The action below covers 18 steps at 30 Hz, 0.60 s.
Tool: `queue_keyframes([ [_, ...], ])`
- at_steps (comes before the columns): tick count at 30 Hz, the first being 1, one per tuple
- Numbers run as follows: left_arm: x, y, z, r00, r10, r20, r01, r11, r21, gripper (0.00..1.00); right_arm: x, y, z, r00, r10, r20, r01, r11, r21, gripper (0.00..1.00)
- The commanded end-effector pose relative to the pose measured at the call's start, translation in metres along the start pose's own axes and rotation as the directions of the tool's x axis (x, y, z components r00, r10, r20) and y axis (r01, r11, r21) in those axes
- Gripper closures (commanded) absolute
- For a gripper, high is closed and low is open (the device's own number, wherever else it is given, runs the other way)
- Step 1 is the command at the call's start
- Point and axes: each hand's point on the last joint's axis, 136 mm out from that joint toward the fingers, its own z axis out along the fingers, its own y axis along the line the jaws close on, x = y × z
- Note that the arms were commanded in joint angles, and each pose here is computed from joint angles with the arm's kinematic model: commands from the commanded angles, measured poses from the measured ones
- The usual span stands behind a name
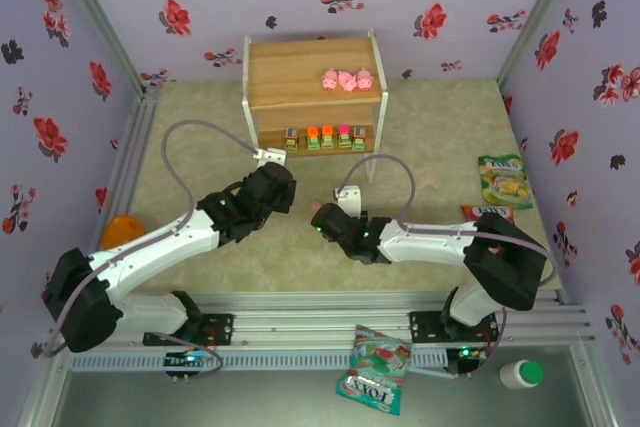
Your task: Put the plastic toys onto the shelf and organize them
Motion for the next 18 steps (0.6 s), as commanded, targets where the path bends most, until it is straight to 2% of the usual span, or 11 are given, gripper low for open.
queue_keyframes([
  [1,0.002,0.009,0.013,0.999,-0.031,0.030,0.033,0.999,-0.043,0.46,-0.005,-0.002,0.002,0.998,0.057,0.023,-0.058,0.997,0.056,0.40],
  [11,0.035,0.026,0.039,0.999,-0.037,-0.012,0.036,0.995,-0.091,0.47,0.000,0.008,0.015,0.999,0.029,-0.025,-0.027,0.996,0.085,0.39],
  [18,0.036,0.031,0.036,0.998,-0.055,-0.019,0.053,0.994,-0.092,0.47,0.001,-0.001,0.021,0.998,0.053,-0.043,-0.047,0.992,0.120,0.39],
])
